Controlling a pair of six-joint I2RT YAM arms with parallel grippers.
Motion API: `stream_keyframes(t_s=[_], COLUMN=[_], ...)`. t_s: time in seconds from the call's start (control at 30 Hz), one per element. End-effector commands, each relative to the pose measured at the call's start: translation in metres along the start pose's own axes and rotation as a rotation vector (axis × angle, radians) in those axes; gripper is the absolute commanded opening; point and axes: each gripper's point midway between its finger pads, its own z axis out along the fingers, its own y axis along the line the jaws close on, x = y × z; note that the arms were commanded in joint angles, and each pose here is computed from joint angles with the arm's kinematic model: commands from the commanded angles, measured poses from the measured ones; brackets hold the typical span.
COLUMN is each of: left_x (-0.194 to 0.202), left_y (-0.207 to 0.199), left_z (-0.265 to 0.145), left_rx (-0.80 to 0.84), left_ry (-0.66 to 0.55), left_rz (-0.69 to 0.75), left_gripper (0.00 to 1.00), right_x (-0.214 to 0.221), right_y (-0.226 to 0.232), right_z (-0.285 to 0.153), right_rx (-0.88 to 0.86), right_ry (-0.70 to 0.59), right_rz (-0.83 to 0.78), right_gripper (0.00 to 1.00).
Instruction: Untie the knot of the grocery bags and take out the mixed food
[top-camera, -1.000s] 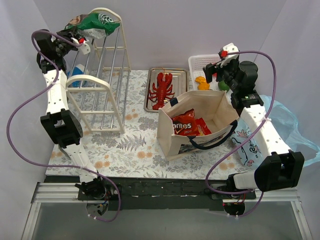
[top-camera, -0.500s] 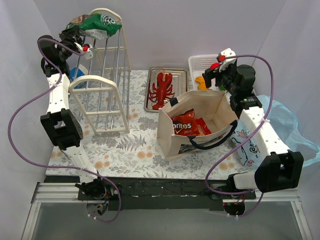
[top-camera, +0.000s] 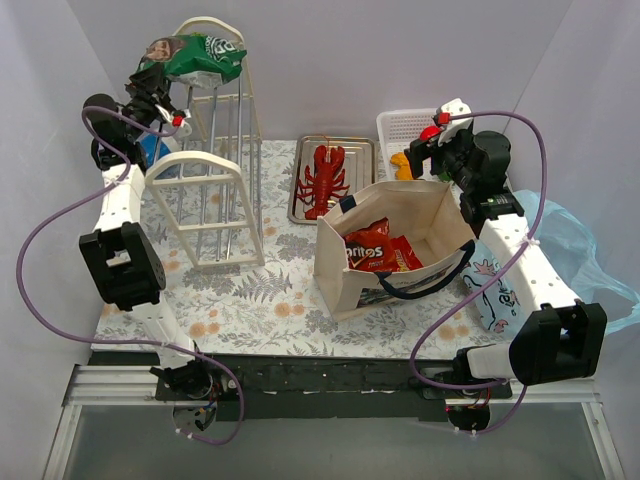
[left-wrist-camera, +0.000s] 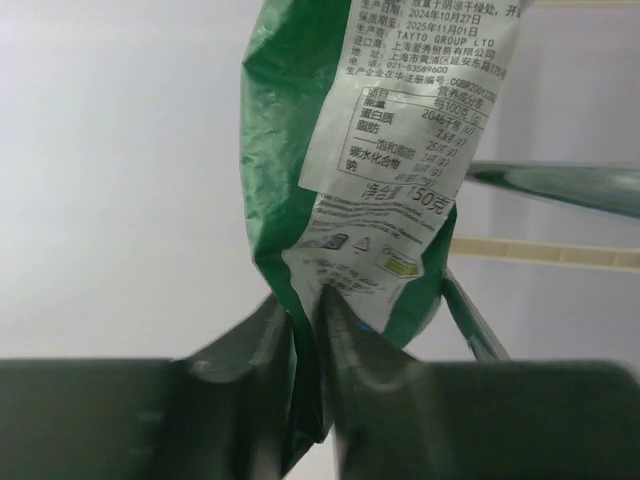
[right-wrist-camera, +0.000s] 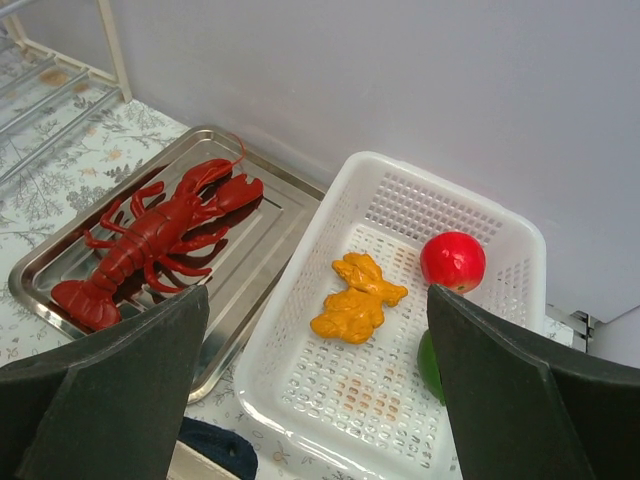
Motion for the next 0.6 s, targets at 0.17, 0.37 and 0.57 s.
stream_keyframes(t_s=[0.17, 0.37, 0.57], left_x=[-0.031, -0.021, -0.024], left_y=[0.041, 0.042, 0.049], left_z=[-0.007, -0.02, -0.042], left_rx=[-0.024, 0.031, 0.059], left_ry=[-0.035, 0.033, 0.106], left_rz=[0.119, 0.027, -0.135], left_gripper=[0.79, 0.86, 0.94], right_x=[-0.019, -0.02, -0.022], right_y=[-0.003, -0.003, -0.002], right_z=[-0.006, -0.006, -0.003], right_rx=[0.007, 0.002, -0.009], right_ry=[-0.058, -0.057, -0.062], right_rz=[-0.018, -0.027, -0.027], right_gripper=[0.96, 0.96, 0.96])
